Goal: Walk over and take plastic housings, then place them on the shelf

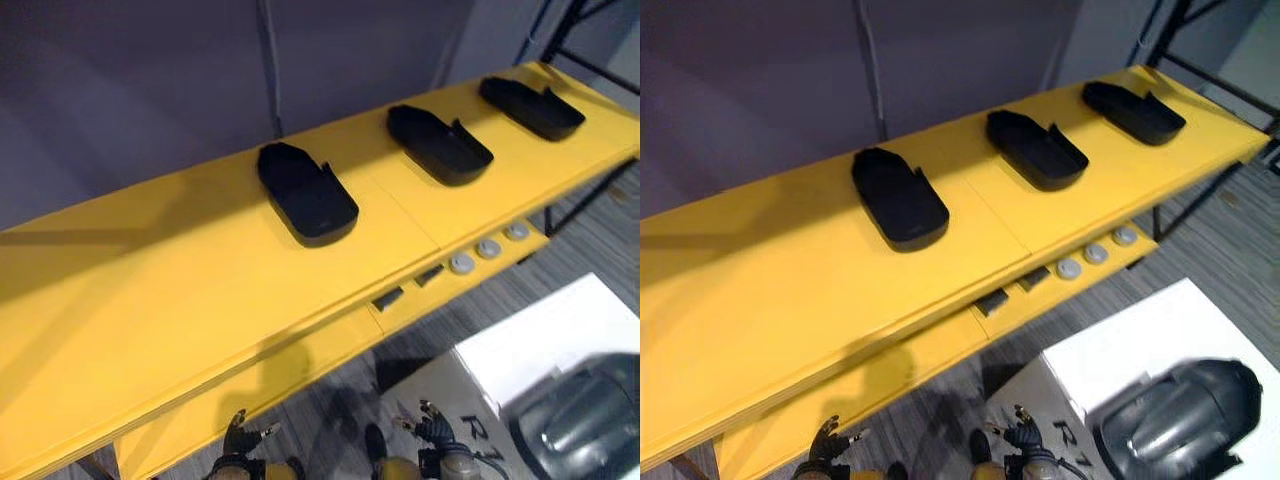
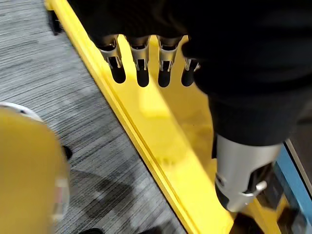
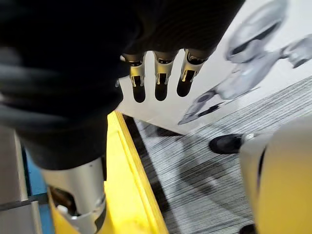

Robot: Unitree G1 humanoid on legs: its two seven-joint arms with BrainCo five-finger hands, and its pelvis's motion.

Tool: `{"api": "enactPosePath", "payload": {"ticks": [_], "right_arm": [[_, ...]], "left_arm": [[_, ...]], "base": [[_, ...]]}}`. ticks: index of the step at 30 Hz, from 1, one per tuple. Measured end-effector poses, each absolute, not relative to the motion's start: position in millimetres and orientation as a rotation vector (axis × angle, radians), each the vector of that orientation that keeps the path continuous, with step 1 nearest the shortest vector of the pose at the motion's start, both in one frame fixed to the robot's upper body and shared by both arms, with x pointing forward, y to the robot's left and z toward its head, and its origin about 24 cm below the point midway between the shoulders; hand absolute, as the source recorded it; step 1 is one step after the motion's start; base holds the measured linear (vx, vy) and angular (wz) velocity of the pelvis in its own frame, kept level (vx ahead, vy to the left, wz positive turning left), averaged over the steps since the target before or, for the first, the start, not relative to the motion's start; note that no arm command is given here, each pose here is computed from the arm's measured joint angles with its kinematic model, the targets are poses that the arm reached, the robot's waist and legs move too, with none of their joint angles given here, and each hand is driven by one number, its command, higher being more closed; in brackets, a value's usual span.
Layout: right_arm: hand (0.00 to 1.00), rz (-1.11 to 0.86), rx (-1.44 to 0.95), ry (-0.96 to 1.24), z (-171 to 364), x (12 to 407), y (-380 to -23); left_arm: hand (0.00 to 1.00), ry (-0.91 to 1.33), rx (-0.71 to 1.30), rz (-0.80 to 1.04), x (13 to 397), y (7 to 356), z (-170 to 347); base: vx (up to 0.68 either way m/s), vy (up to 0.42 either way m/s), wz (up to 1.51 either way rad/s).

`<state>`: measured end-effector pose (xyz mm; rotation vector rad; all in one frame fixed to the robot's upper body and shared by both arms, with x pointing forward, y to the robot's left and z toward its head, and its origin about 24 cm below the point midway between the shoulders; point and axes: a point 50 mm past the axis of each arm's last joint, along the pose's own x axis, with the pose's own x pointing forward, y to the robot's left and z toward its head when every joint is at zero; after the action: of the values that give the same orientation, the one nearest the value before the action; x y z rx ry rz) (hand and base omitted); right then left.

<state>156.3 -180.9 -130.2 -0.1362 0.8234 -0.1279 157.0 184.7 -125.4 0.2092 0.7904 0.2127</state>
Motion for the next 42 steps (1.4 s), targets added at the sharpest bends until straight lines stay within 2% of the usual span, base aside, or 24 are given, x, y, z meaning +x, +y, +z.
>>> {"api": "enactPosePath", "payload": {"ticks": [5,9,11,17,24,27,35,42], "right_arm": [[0.0,-0.156,-0.14,0.882,-138,142,-188],[0.0,-0.175,-0.211,0.838,-127,170,-209],[0.0,-0.168,-0.225,0.817,-124,175,-208],[0.0,-0.143,-0.226,0.811,-125,177,-197],[0.0,-0.121,-0.225,0.856,-134,159,-187],[0.0,-0.149,-0.218,0.911,-141,139,-193],[0.0,-0.226,-0.205,0.953,-144,129,-211],[0.0,-0.365,-0.067,0.977,-147,112,-219]], "left_arm": [[0.0,0.752,0.249,0.19,171,187,-118],[0.0,0.711,0.241,0.166,186,177,-112],[0.0,0.715,0.246,0.16,186,176,-112],[0.0,0.758,0.288,0.159,171,186,-119],[0.0,0.862,0.29,0.154,148,189,-134],[0.0,0.862,0.276,0.146,149,184,-134],[0.0,0.939,0.222,0.191,129,186,-145],[0.0,0.969,0.232,0.231,125,202,-146]], "base": [[0.01,-0.056,-0.09],[-0.07,0.007,-1.14],[-0.11,0.093,-1.23],[-0.09,-0.053,-1.13],[-0.04,-0.177,-1.0],[0.06,-0.202,-0.82],[0.07,0.101,-1.02],[0.16,0.141,-0.21]]}}
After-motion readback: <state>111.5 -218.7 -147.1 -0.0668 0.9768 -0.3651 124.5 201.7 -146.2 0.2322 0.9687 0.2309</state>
